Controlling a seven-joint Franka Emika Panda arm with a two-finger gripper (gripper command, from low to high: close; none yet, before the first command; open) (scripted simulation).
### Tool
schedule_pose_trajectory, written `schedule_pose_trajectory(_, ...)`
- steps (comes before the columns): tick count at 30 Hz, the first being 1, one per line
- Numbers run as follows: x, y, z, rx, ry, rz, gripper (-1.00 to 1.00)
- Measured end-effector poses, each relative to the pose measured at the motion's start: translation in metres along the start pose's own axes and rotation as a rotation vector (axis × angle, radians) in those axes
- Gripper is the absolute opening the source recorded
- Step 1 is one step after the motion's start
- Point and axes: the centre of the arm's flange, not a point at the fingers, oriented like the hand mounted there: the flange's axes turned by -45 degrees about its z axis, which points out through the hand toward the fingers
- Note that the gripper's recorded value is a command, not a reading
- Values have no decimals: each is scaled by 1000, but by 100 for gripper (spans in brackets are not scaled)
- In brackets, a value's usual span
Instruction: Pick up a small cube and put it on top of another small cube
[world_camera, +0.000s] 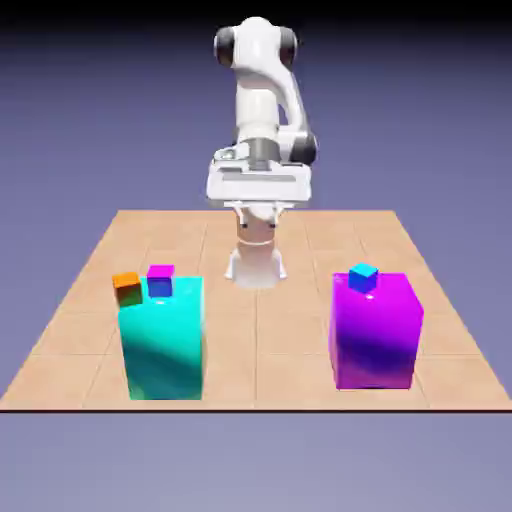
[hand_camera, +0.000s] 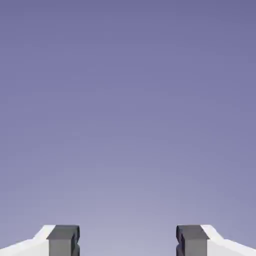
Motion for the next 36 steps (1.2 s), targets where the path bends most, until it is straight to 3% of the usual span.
schedule_pose_trajectory(10,32,7,78,-115,-334,-694,0)
schedule_pose_trajectory(20,49,56,154,-167,-683,-1294,0)
schedule_pose_trajectory(27,59,131,187,-179,-924,-1685,0)
schedule_pose_trajectory(36,-39,312,188,60,-1255,-1943,0)
